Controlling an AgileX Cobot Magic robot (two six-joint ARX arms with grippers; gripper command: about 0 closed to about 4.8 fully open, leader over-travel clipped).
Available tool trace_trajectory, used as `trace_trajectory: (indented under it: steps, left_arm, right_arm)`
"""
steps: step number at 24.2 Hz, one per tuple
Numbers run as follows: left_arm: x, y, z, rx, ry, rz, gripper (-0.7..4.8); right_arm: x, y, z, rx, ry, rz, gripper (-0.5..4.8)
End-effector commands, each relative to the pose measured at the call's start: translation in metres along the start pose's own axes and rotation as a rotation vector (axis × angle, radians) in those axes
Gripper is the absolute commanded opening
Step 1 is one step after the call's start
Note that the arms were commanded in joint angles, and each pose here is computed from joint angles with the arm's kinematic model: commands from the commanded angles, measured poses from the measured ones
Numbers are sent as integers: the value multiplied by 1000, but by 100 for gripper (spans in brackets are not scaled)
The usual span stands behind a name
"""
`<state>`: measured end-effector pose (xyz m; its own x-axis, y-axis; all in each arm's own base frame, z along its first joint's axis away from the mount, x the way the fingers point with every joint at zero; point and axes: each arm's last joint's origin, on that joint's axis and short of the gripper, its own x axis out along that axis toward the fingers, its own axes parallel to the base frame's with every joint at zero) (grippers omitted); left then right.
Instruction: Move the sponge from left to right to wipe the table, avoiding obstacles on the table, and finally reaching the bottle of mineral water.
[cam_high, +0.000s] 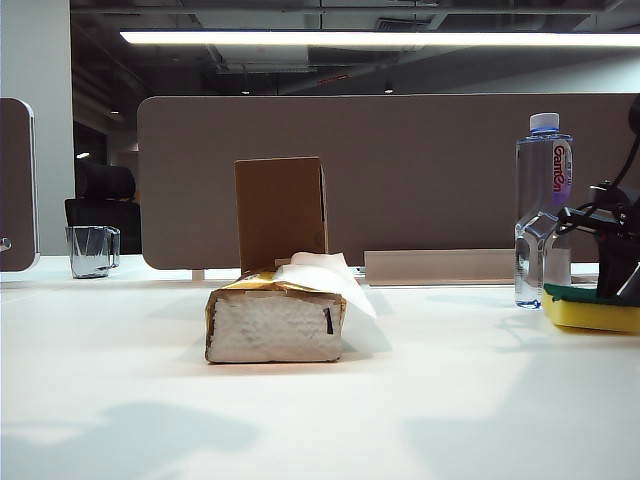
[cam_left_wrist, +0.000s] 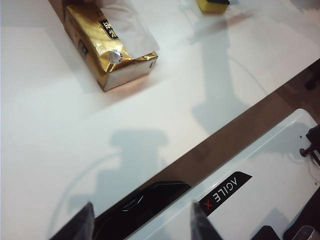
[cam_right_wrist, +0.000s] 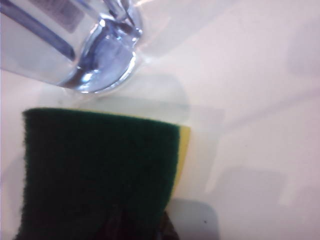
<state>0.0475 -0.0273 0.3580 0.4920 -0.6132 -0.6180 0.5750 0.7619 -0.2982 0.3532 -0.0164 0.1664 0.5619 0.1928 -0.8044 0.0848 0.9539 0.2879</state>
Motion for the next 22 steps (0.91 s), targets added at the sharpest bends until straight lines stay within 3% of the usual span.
trace_trajectory:
  steps: [1,5,22]
  left_arm:
    - [-2,-1,2,4,-18,-6,246]
    - [-2,-1,2,-2,-18,-6,246]
    - [-2,-2,2,-2,-19,-27,246]
  right_arm:
    - [1,1,-1,2,16,15,99]
    - [-1,2,-1,2,15,23,149]
    - [-29,13,24,-22,-6,25,194]
